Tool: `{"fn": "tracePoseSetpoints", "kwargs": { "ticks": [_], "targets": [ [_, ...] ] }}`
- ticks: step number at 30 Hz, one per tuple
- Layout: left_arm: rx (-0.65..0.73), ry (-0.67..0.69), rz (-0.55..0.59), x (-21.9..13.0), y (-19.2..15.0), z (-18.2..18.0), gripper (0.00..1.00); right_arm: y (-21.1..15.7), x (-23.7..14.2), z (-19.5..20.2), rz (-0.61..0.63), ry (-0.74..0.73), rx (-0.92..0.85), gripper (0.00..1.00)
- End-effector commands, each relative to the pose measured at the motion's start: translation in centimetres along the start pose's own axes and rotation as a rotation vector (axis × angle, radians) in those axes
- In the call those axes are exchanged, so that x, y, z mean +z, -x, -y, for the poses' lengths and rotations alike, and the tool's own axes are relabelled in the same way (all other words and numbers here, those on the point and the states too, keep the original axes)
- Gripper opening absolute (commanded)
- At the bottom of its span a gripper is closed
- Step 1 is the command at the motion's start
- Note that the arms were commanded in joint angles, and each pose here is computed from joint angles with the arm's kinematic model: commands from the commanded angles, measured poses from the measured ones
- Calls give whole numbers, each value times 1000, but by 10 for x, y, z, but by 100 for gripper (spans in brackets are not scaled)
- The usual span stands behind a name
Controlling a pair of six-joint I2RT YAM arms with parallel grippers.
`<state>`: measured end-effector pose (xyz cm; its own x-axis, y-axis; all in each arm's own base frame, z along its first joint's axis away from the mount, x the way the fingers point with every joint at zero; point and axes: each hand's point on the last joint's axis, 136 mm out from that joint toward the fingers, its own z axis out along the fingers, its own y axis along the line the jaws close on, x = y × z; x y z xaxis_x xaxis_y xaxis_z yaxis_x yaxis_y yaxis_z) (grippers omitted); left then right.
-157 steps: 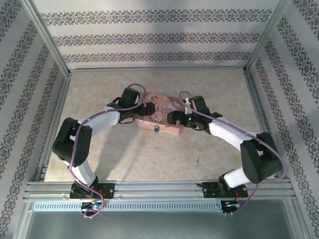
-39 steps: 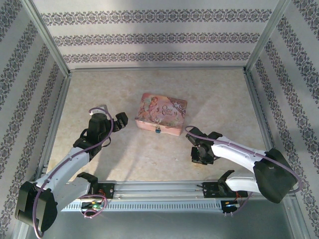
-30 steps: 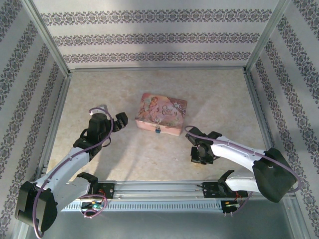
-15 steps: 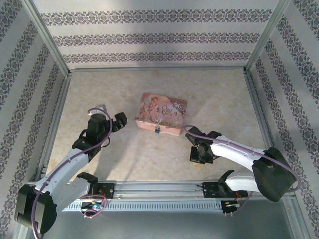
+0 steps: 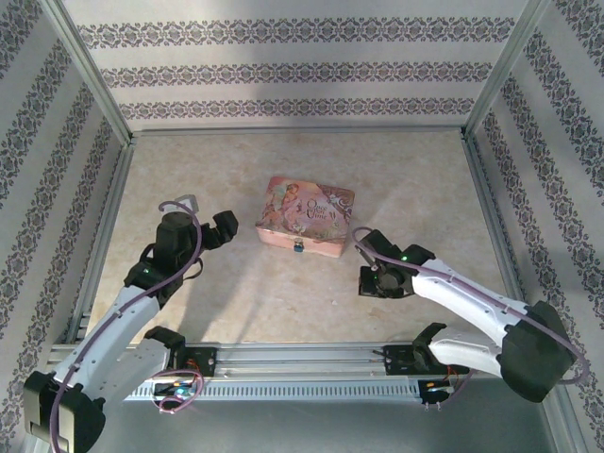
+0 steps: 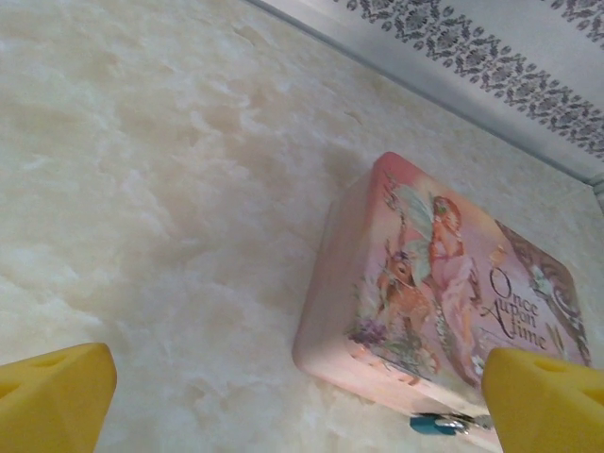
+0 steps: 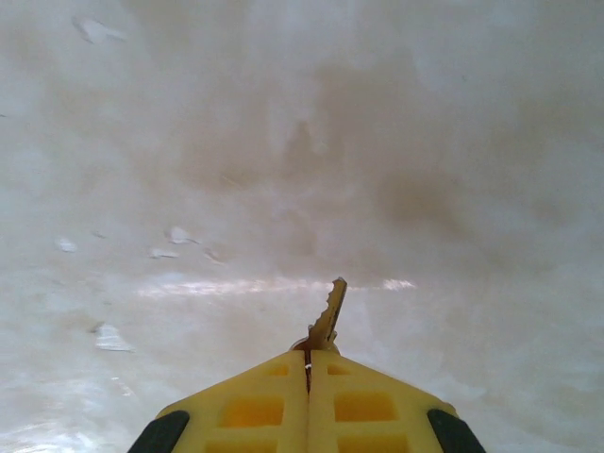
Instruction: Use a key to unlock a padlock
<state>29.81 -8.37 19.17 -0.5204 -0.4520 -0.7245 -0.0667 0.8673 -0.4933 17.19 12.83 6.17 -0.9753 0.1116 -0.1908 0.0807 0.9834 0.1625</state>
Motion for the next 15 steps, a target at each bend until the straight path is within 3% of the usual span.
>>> {"fn": "tracePoseSetpoints", "kwargs": {
  "ticks": [1, 10, 15],
  "targets": [
    [-66, -41, -67, -6, -6, 9, 99, 14, -18, -9, 44, 34, -99, 0],
    [-145, -258, -169, -5, -4, 58, 92, 66, -83, -69, 352, 239, -394, 0],
    [-150, -442, -214, -10, 0, 98, 86, 78, -116, -105, 499, 326, -586, 0]
  ]
}}
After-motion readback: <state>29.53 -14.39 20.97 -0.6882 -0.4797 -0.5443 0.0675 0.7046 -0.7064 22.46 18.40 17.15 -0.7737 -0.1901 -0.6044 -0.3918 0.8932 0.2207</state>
